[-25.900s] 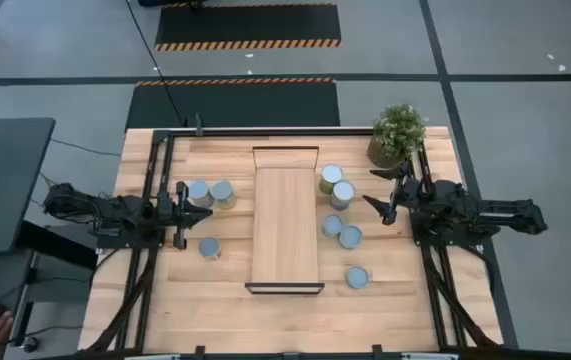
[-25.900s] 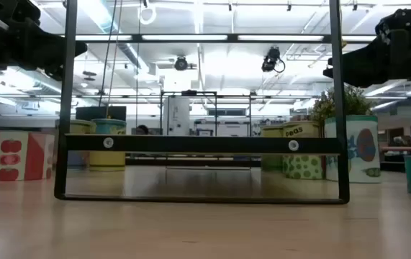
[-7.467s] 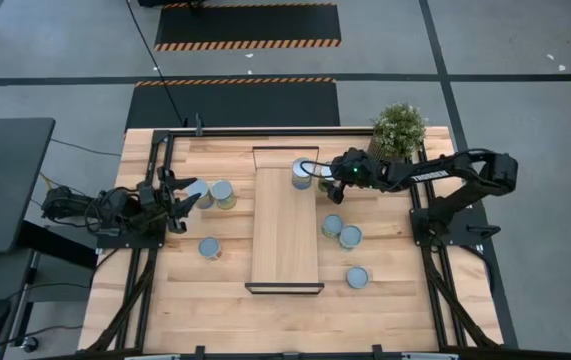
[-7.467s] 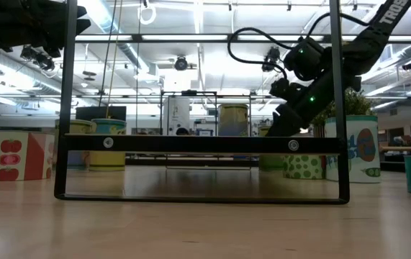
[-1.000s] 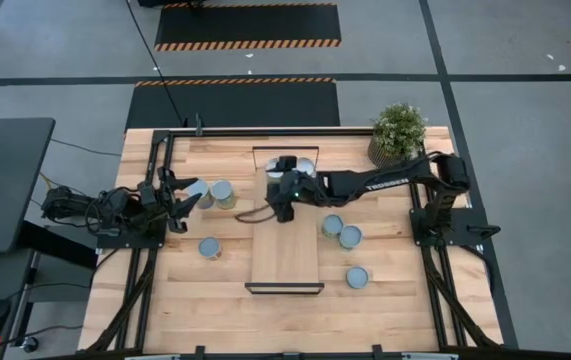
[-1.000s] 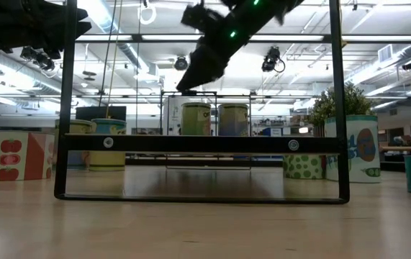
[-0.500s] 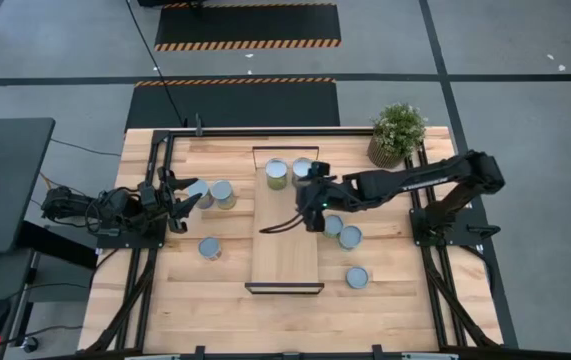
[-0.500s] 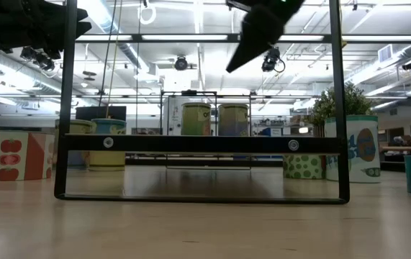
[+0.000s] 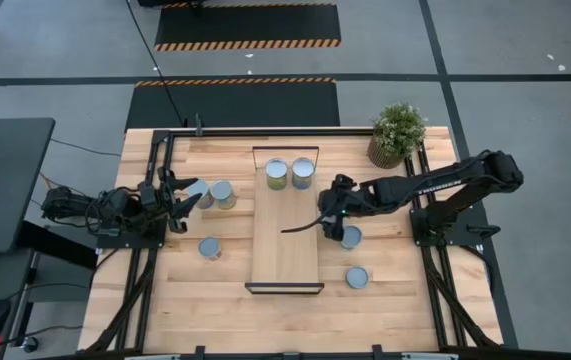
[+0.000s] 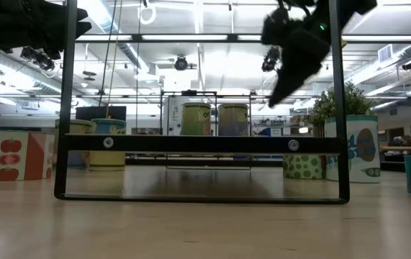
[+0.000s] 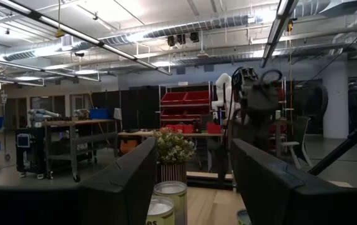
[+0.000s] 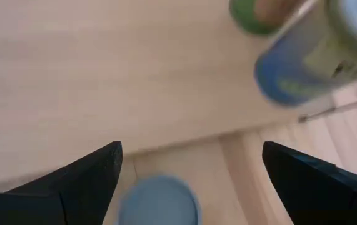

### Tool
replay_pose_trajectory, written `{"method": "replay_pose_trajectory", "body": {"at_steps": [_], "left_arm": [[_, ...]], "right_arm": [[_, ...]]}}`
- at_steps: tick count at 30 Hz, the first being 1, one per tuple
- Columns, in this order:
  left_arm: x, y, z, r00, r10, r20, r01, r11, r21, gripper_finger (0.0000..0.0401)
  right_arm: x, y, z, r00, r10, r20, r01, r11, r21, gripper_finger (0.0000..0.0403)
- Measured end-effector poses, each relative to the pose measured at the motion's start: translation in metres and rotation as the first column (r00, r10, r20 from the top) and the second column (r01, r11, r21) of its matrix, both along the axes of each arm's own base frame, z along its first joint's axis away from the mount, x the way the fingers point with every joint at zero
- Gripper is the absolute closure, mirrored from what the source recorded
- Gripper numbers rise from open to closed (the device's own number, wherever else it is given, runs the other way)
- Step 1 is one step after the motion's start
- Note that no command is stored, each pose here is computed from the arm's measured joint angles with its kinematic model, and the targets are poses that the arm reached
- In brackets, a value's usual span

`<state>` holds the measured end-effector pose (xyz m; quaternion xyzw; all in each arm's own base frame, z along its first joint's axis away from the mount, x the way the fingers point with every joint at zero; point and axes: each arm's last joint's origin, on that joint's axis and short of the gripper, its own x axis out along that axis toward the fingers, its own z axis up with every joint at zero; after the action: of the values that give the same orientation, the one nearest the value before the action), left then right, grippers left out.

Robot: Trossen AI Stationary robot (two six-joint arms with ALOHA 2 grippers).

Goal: Pick and place cans onto a shelf
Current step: Put the canned peaches on the shelf

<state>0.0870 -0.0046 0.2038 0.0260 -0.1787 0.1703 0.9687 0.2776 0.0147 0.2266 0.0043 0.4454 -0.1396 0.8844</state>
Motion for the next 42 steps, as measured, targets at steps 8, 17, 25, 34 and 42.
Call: {"method": "replay_pose_trajectory", "body": {"at_steps": [8, 17, 25, 34, 42], "left_arm": [[-0.001, 0.000, 0.001, 1.000, -0.008, 0.024, 0.009, 1.000, -0.025, 0.0193], [-0.001, 0.005, 0.000, 0.992, 0.126, 0.029, -0.119, 0.978, -0.173, 0.0193], [0.009, 0.008, 0.000, 0.976, 0.217, 0.012, -0.209, 0.954, -0.217, 0.0193], [0.027, 0.017, 0.021, 0.936, 0.339, -0.097, -0.353, 0.898, -0.263, 0.0193], [0.051, 0.023, 0.039, 0.805, 0.319, -0.500, -0.483, 0.842, -0.241, 0.0193]], "right_arm": [[-0.009, -0.003, -0.021, 1.000, 0.024, 0.013, -0.023, 0.997, -0.070, 0.0010], [-0.048, -0.017, -0.037, 0.951, 0.034, 0.307, 0.022, 0.984, -0.179, 0.0019], [-0.070, -0.031, -0.026, 0.869, 0.087, 0.487, 0.069, 0.954, -0.293, 0.0021], [-0.074, -0.042, 0.020, 0.646, 0.361, 0.672, 0.052, 0.858, -0.511, 0.0022], [-0.064, -0.043, 0.003, 0.649, 0.410, 0.641, -0.091, 0.878, -0.470, 0.0027]]}}
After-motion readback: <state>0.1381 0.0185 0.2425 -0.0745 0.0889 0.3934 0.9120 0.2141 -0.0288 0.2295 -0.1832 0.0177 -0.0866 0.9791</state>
